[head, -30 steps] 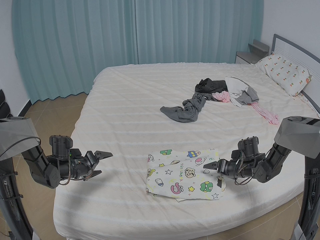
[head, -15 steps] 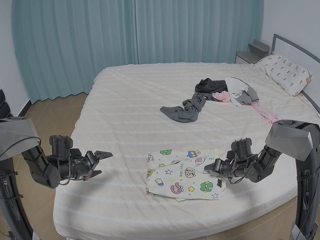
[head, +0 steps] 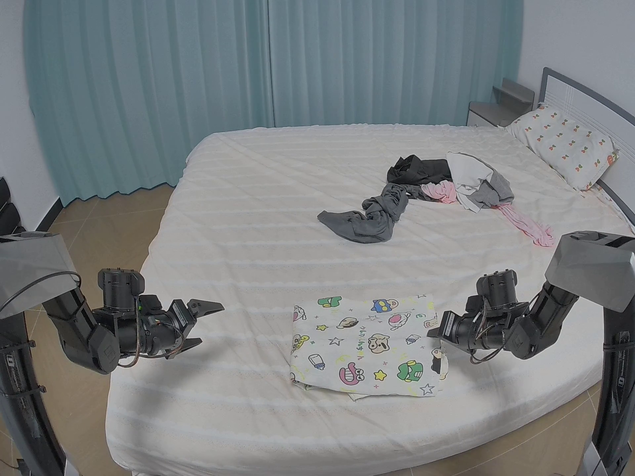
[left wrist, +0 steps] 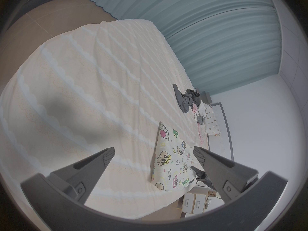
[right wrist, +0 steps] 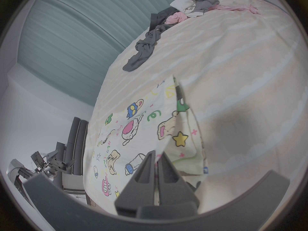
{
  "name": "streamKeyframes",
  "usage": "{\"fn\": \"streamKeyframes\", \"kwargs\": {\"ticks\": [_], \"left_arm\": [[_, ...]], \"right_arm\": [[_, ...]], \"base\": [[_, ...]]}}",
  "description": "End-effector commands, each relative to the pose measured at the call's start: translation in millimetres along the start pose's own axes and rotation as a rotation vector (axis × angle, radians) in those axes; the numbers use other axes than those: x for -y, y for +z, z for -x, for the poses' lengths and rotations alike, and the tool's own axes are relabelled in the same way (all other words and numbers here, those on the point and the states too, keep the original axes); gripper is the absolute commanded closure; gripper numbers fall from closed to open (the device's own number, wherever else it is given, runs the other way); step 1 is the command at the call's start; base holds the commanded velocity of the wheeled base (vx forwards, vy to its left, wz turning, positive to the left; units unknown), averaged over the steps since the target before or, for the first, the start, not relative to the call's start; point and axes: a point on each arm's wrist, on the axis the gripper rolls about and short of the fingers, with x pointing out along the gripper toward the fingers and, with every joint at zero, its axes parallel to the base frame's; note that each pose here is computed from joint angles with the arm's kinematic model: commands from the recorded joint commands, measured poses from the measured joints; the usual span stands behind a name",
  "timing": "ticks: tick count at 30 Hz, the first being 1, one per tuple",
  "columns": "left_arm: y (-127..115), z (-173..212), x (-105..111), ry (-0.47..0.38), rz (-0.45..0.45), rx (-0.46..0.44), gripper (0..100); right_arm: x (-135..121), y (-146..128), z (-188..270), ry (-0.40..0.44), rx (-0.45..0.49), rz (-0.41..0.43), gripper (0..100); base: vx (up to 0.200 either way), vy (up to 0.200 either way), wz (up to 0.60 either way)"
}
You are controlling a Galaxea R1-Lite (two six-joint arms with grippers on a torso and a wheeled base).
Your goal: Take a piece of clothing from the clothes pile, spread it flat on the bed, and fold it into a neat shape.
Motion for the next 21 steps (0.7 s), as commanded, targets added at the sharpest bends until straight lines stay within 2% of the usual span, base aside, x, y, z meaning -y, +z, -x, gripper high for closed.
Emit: {"fn": "streamKeyframes", "kwargs": {"ticks": [1, 8, 13, 14, 17, 21], "left_arm": [[0, 0, 0, 0.002, 0.001, 0.001, 0], [-1, 0, 0, 0.003, 0.000, -0.003, 0], [-7, -4, 3, -0.003, -0.036, -0.025, 0], [-18, -12, 13, -0.018, -0.102, -0.057, 0], [-33, -30, 23, 0.003, -0.169, -0.066, 0], [-42, -71, 23, 0.045, -0.333, -0.055, 0]], "right_arm": [[-2, 7, 11, 0.008, 0.027, 0.001, 100], [0, 7, 11, 0.003, 0.026, -0.006, 100], [-2, 6, 8, 0.004, 0.018, -0.003, 100], [-2, 3, 7, 0.003, 0.010, 0.003, 0], [-2, 1, 8, 0.002, 0.010, 0.014, 0], [8, -8, 4, -0.031, -0.025, 0.071, 0]], "base": [[0.000, 0.000, 0.00], [0.000, 0.000, 0.00], [0.000, 0.000, 0.00], [0.000, 0.000, 0.00], [0.000, 0.000, 0.00], [0.000, 0.000, 0.00]]}}
